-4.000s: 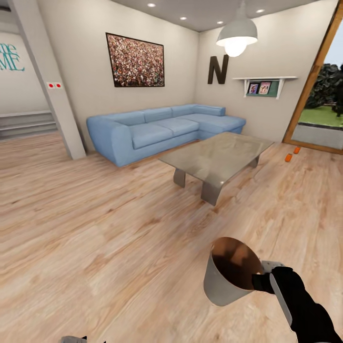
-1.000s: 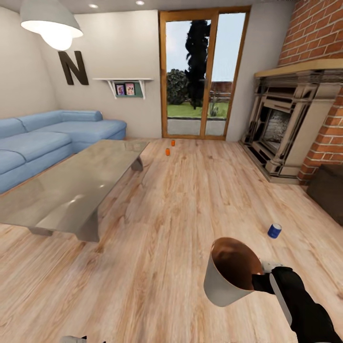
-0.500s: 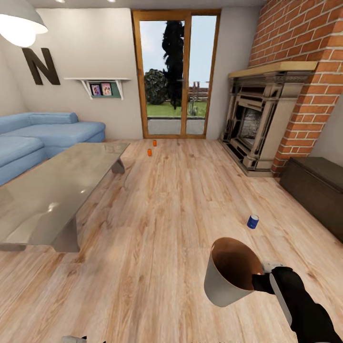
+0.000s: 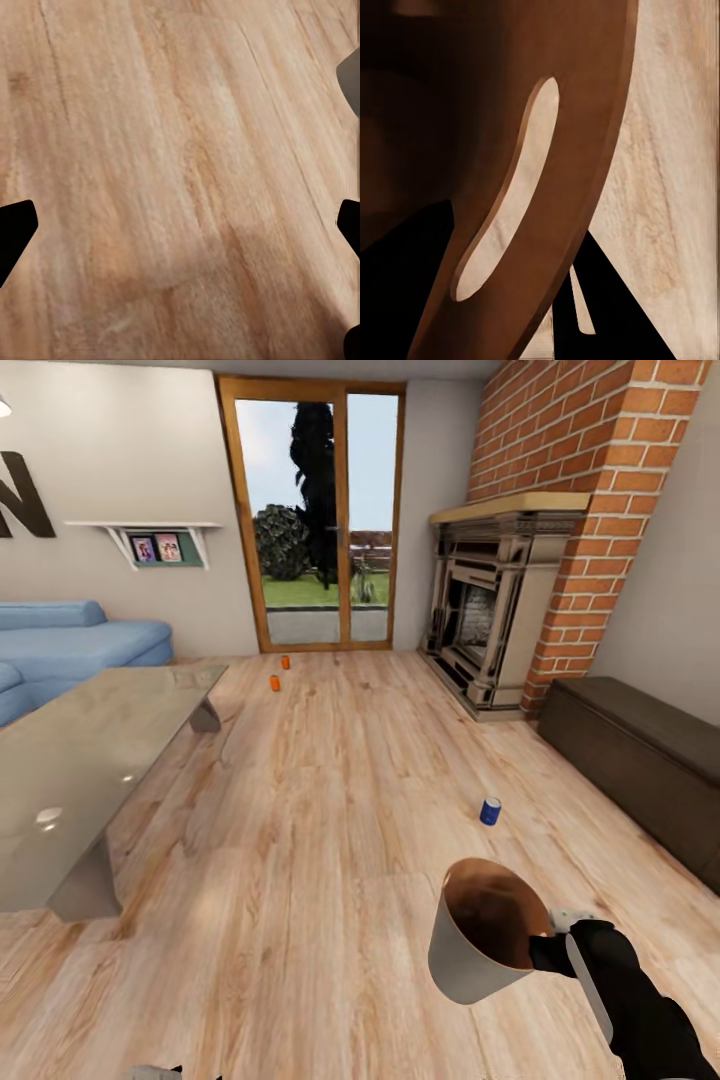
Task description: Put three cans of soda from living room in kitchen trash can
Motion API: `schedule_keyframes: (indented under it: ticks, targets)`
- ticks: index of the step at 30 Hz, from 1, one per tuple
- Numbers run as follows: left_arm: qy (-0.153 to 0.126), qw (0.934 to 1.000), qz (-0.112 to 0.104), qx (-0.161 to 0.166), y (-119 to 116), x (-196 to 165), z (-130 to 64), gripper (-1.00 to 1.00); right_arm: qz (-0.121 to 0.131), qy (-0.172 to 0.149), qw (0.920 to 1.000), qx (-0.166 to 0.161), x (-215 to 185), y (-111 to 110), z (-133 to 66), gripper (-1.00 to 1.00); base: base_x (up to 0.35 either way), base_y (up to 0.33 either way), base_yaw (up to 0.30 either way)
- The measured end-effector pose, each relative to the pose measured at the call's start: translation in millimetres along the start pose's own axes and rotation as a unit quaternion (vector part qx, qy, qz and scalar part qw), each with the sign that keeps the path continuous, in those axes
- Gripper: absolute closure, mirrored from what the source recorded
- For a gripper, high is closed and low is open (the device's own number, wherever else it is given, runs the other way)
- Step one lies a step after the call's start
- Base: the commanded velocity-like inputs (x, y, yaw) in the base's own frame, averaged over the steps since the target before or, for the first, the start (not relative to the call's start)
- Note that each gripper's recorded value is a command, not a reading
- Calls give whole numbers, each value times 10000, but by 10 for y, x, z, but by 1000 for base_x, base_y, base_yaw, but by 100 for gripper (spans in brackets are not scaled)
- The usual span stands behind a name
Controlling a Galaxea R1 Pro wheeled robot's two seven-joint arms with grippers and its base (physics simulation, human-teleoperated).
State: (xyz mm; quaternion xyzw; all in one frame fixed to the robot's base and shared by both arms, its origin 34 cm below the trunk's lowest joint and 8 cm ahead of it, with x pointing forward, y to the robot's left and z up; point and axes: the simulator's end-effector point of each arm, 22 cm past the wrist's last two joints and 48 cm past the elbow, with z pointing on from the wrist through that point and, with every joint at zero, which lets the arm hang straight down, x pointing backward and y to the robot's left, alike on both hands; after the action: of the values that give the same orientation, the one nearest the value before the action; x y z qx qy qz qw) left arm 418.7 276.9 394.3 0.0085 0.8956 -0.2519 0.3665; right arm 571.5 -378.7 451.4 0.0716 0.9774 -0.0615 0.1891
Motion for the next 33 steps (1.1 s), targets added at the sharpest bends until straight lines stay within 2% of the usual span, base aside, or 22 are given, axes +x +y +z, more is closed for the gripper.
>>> schedule_keyframes:
  ticks: [11,25,33]
  targets:
    - [5,10000,-3,2,-2,4,1,-100,3,3,10000,1,2,-1,1,100,36,0,-258]
    - [4,10000,0,4,-3,1,1,-100,0,-3,10000,-4,-1,3,0,100,311,0,-48]
    - [-13,10000,6,3,-4,-11,-1,-100,1,-20,10000,6,-12,-4,-13,100,273,0,-181]
